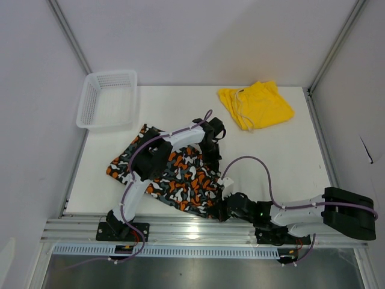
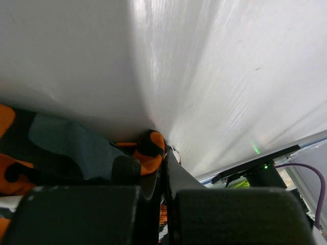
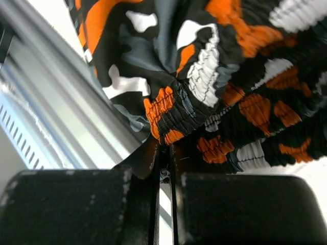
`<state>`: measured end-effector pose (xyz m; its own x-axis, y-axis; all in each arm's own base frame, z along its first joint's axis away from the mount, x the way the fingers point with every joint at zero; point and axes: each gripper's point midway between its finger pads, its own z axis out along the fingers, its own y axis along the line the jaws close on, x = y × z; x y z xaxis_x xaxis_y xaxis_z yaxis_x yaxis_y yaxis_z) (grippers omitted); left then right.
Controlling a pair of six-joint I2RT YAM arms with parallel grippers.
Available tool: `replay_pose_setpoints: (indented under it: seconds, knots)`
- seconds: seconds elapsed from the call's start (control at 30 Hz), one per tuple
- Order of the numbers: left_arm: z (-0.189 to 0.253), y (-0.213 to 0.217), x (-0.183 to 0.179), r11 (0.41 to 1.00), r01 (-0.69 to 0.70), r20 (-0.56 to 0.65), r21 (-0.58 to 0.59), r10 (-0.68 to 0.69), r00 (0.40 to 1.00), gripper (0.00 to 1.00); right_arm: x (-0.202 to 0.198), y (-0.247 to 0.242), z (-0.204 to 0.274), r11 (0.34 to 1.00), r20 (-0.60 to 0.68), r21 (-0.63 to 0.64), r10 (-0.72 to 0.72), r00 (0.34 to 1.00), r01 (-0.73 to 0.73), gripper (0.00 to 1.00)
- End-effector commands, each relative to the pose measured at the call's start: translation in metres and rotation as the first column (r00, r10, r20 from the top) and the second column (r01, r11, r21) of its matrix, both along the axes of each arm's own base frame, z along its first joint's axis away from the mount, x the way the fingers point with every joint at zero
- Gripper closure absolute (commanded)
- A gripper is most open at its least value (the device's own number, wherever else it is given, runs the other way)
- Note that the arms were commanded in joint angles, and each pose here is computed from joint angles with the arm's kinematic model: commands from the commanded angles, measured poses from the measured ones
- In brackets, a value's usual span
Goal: Fold and stack the shorts
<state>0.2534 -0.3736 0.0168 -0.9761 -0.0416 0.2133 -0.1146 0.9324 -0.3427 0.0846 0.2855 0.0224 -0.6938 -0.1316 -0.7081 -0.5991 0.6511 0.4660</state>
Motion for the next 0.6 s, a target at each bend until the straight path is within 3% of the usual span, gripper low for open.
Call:
replay_pose_setpoints:
  seconds: [0.0,0.03,0.07,0.1,0.17,0.4,0.57]
  knots:
    - [0.021,-0.010,0.055,0.994,-0.062,0.177,-0.085,0.076,0.981,1.00,0.004,-0.008,-0.002,0.997,-0.044,-0.016,-0.070,0.997,0.069,1.00]
    - [0.022,-0.010,0.055,0.994,-0.061,0.178,-0.088,0.076,0.981,1.00,0.002,-0.009,-0.001,0.998,-0.038,-0.008,-0.060,0.997,0.060,0.96]
    - [0.023,-0.010,0.054,0.994,-0.058,0.177,-0.089,0.073,0.981,1.00,-0.001,-0.007,0.001,0.999,-0.032,0.005,-0.042,0.999,0.042,0.82]
    - [0.024,-0.011,0.052,0.994,-0.056,0.174,-0.090,0.071,0.982,1.00,-0.003,-0.007,0.002,1.000,-0.023,0.010,-0.029,0.999,0.029,0.51]
    - [0.027,-0.009,0.050,0.995,-0.049,0.178,-0.089,0.064,0.982,1.00,-0.006,-0.005,0.010,0.999,-0.017,0.049,-0.011,1.000,0.011,0.34]
    - [0.034,-0.005,0.044,0.995,-0.038,0.195,-0.092,0.056,0.979,1.00,0.002,-0.003,0.064,0.969,-0.071,0.247,0.000,0.997,0.017,0.18]
    - [0.038,-0.006,0.045,0.995,-0.038,0.203,-0.097,0.057,0.978,1.00,0.035,-0.037,0.076,0.949,-0.136,0.231,-0.187,0.973,0.215,0.18]
